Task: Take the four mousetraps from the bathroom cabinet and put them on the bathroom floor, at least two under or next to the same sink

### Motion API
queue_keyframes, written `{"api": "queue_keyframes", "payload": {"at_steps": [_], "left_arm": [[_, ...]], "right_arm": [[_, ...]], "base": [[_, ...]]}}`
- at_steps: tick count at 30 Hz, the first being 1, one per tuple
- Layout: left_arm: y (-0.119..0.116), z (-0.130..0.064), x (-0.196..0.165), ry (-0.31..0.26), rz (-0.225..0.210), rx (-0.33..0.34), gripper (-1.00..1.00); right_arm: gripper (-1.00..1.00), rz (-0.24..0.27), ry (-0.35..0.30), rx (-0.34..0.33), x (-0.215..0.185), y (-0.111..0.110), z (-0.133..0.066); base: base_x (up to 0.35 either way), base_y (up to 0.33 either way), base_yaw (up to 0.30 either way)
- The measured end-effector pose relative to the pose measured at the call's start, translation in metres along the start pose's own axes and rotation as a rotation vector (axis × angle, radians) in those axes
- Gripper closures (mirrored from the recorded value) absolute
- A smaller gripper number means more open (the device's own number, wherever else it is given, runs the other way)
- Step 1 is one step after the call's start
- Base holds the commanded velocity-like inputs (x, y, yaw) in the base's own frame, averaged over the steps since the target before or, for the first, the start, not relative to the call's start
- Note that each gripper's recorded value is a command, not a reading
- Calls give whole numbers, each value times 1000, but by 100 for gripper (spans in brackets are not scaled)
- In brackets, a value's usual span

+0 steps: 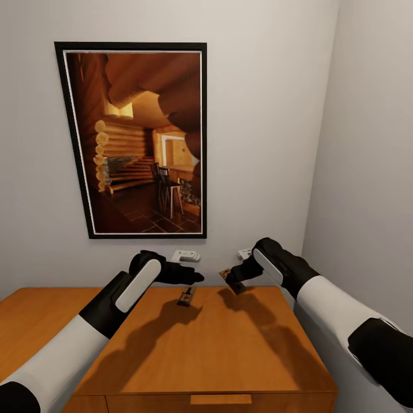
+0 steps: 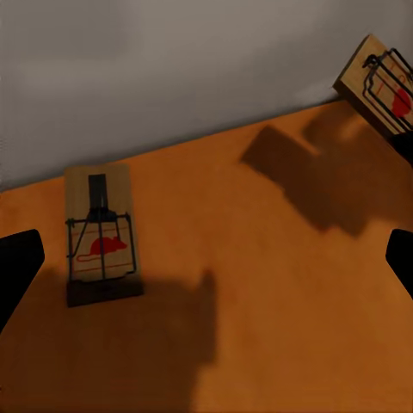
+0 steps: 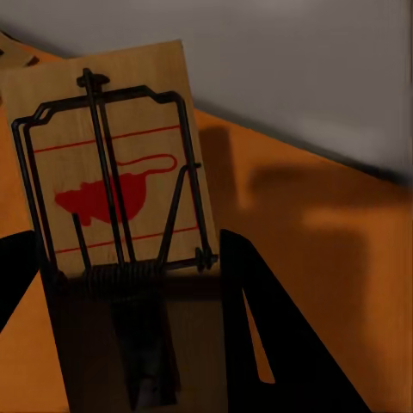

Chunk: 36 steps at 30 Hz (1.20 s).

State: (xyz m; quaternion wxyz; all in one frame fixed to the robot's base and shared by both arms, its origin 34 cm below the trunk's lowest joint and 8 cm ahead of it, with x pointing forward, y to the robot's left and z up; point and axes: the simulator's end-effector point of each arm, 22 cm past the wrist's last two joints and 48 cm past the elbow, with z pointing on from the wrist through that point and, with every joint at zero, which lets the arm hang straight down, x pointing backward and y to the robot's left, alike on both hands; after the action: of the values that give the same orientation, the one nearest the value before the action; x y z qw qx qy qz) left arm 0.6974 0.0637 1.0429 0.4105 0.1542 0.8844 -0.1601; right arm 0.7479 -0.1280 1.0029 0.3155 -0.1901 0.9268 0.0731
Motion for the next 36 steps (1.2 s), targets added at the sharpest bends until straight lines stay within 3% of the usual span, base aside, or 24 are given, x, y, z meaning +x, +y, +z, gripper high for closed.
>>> {"api": "queue_keyframes", "payload": {"at_steps": [28,36], "left_arm": [[3,0,1,3,-2,-4,-100],[3,0,2,5,-2,-3,-100]], "right_arm": [[100,6,3,58,3,-20,-1],[100,6,3,59,3,-21,-1]], "base": [[0,3,0],[0,196,0]]}}
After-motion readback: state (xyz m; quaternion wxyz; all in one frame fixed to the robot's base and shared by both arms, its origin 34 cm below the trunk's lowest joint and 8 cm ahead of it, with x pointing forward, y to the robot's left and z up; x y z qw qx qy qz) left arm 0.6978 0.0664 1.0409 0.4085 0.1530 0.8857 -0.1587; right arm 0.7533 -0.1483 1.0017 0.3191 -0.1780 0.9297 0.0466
